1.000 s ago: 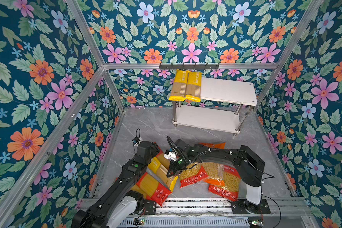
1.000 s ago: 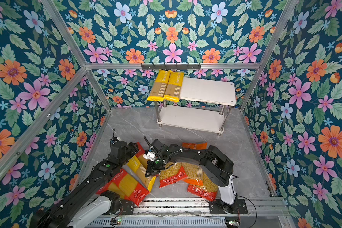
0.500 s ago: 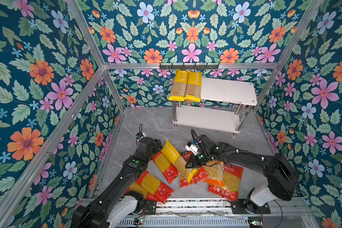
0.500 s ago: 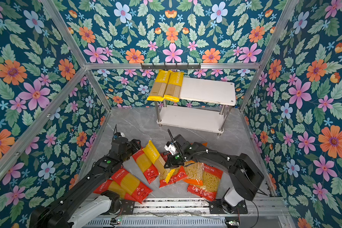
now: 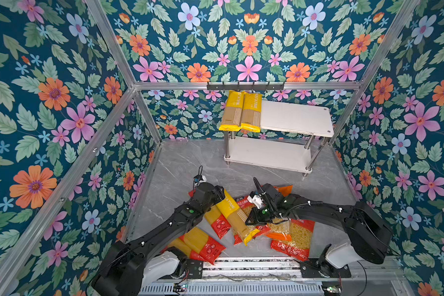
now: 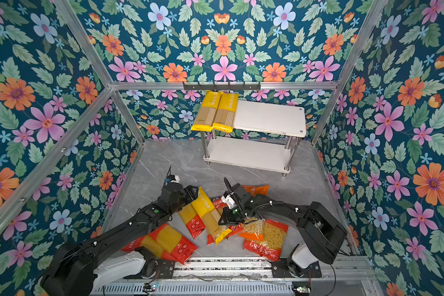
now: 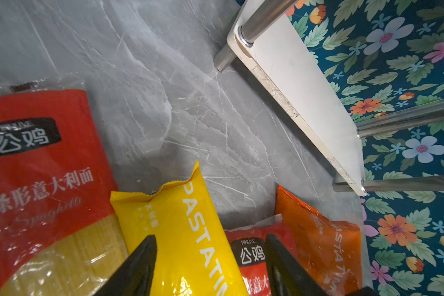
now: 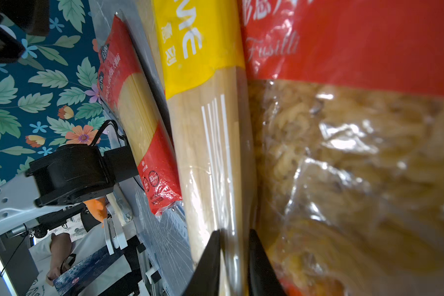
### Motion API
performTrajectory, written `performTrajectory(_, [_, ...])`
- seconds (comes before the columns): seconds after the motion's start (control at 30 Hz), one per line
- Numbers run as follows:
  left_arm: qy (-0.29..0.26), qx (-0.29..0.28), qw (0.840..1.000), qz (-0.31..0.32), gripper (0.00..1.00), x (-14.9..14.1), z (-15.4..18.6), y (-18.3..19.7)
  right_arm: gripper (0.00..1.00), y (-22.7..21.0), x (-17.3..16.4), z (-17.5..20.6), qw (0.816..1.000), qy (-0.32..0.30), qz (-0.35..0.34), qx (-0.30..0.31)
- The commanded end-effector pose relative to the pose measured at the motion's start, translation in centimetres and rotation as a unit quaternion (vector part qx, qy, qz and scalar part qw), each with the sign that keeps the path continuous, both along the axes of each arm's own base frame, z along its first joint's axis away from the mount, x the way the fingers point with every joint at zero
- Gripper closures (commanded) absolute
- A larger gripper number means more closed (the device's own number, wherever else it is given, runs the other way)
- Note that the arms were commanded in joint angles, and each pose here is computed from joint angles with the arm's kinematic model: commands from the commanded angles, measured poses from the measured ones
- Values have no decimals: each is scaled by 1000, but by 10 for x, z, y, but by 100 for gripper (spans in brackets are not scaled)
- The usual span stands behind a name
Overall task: Arrange pasta packages on shelves
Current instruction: Place the pasta bag at the pasta bags, then pick up the pasta bag from the pasta bags.
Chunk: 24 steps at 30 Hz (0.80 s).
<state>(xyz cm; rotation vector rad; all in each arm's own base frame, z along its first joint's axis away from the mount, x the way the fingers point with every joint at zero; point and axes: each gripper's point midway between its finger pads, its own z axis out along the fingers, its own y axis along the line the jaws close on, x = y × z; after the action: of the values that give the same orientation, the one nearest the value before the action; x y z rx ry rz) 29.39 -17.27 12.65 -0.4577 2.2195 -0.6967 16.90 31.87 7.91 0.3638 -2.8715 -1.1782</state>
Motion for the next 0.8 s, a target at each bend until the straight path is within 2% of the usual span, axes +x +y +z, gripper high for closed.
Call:
performTrajectory(0.0, [-25,-8,1000,1,31,7,12,-3,72,4,2,-3,1000,2,1,5])
performTrajectory(0.13, [-32,-8,999,-2,31,9,15,-4,71,12,0,-6,1000,20,5,23])
performTrajectory(0.23, [-39,-10,999,-9,31,11,20,-8,79,16,-3,-1,999,24,8,45])
performTrajectory(0.4, [-59,-7,998,-25,31,15,38,-14,90,23,-2,32,994,10,15,106])
performTrajectory(0.53, [-81,-2,996,-32,31,18,60,-15,92,22,7,55,988,7,3,153])
performTrajectory(0.77, [-110,-9,993,-47,30,23,90,-21,95,9,21,76,984,-18,-17,174])
